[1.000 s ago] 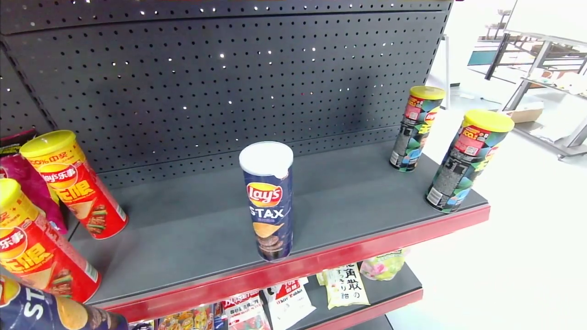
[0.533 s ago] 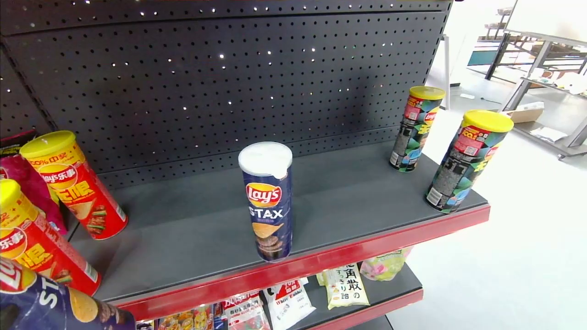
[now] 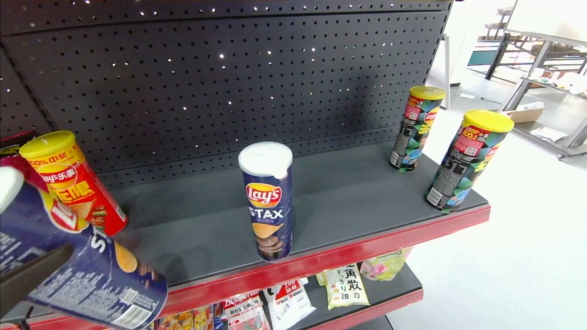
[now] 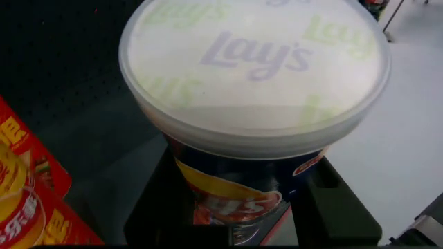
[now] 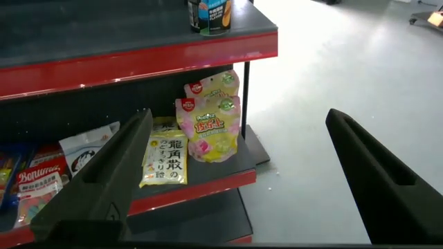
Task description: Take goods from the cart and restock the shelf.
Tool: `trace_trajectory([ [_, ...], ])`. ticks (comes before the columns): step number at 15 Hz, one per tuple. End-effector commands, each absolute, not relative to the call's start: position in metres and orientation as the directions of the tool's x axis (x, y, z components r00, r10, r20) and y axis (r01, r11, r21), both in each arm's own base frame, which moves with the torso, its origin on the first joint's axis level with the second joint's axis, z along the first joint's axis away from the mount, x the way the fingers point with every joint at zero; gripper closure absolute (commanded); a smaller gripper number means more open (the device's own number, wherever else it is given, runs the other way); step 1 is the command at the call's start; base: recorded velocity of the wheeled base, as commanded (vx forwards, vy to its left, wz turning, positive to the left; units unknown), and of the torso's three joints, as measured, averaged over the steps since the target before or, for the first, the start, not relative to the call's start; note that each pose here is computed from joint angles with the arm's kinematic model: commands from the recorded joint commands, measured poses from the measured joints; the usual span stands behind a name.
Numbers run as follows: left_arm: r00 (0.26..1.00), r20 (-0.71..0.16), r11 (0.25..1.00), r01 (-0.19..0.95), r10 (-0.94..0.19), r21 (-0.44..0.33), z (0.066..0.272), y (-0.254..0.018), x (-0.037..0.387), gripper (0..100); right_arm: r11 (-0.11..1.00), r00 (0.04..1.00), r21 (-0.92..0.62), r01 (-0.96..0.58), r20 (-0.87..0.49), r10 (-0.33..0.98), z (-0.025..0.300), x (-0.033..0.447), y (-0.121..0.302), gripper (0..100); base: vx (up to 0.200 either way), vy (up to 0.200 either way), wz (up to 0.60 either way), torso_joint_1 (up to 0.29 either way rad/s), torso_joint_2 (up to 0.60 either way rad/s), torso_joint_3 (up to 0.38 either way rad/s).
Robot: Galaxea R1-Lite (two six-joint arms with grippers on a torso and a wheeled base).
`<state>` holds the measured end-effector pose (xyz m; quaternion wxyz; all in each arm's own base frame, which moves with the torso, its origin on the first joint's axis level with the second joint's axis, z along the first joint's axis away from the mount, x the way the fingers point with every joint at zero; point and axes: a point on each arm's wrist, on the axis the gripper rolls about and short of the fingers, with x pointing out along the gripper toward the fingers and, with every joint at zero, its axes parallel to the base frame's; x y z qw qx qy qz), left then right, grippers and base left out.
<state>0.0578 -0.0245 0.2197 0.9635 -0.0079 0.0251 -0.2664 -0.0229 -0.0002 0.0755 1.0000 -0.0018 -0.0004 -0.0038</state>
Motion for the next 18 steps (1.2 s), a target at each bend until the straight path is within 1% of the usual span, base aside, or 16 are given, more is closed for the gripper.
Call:
trace_trajectory([
  [1, 0.846, -0.14, 0.856, 0.515, -0.515, -0.034, 0.218, -0.041, 0.105, 100, 1.0, 1.0, -0.003, 0.008, 0.0, -0.008, 0.075, -0.023, 0.0, 0, 0.0, 0.0, 0.0, 0.0, 0.0, 0.0],
  [2, 0.846, -0.14, 0.856, 0.515, -0.515, -0.034, 0.218, -0.041, 0.105, 100, 1.0, 1.0, -0.003, 0.008, 0.0, -0.008, 0.075, -0.023, 0.0, 0, 0.0, 0.0, 0.0, 0.0, 0.0, 0.0],
  [3, 0.824, -0.167, 0.836, 0.549, -0.542, -0.003, 0.222, -0.057, 0.138, 100, 1.0, 1.0, -0.003, 0.008, 0.0, -0.008, 0.075, -0.023, 0.0, 0, 0.0, 0.0, 0.0, 0.0, 0.0, 0.0],
  [5, 0.815, -0.162, 0.826, 0.564, -0.556, 0.003, 0.23, -0.07, 0.164, 100, 1.0, 1.0, -0.005, 0.008, 0.0, -0.008, 0.075, -0.023, 0.0, 0, 0.0, 0.0, 0.0, 0.0, 0.0, 0.0],
  [6, 0.815, -0.167, 0.823, 0.567, -0.555, 0.027, 0.233, -0.079, 0.185, 100, 1.0, 1.0, -0.003, 0.008, 0.0, -0.008, 0.075, -0.023, 0.0, 0, 0.0, 0.0, 0.0, 0.0, 0.0, 0.0],
  [7, 0.813, -0.168, 0.819, 0.572, -0.558, 0.046, 0.234, -0.084, 0.198, 100, 1.0, 1.0, -0.003, 0.008, 0.0, -0.008, 0.075, -0.023, 0.0, 0, 0.0, 0.0, 0.0, 0.0, 0.0, 0.0],
  [10, 0.798, -0.167, 0.802, 0.594, -0.579, 0.057, 0.228, -0.104, 0.229, 100, 1.0, 1.0, -0.003, 0.008, 0.0, -0.008, 0.075, -0.023, 0.0, 0, 0.0, 0.0, 0.0, 0.0, 0.0, 0.0],
  [12, 0.799, -0.167, 0.802, 0.594, -0.578, 0.068, 0.221, -0.112, 0.248, 100, 1.0, 1.0, -0.005, 0.008, 0.0, -0.008, 0.075, -0.023, 0.0, 0, 0.0, 0.0, 0.0, 0.0, 0.0, 0.0],
  [15, 0.8, -0.158, 0.802, 0.593, -0.578, 0.071, 0.22, -0.122, 0.271, 100, 1.0, 1.0, -0.003, 0.008, 0.0, -0.008, 0.075, -0.023, 0.0, 0, 0.0, 0.0, 0.0, 0.0, 0.0, 0.0],
  [17, 0.801, -0.16, 0.803, 0.592, -0.577, 0.068, 0.217, -0.129, 0.287, 100, 1.0, 1.0, -0.003, 0.008, 0.0, -0.008, 0.075, -0.023, 0.0, 0, 0.0, 0.0, 0.0, 0.0, 0.0, 0.0],
  [18, 0.804, -0.145, 0.804, 0.59, -0.577, 0.072, 0.214, -0.132, 0.295, 100, 1.0, 1.0, -0.003, 0.008, 0.0, -0.008, 0.075, -0.023, 0.0, 0, 0.0, 0.0, 0.0, 0.0, 0.0, 0.0],
])
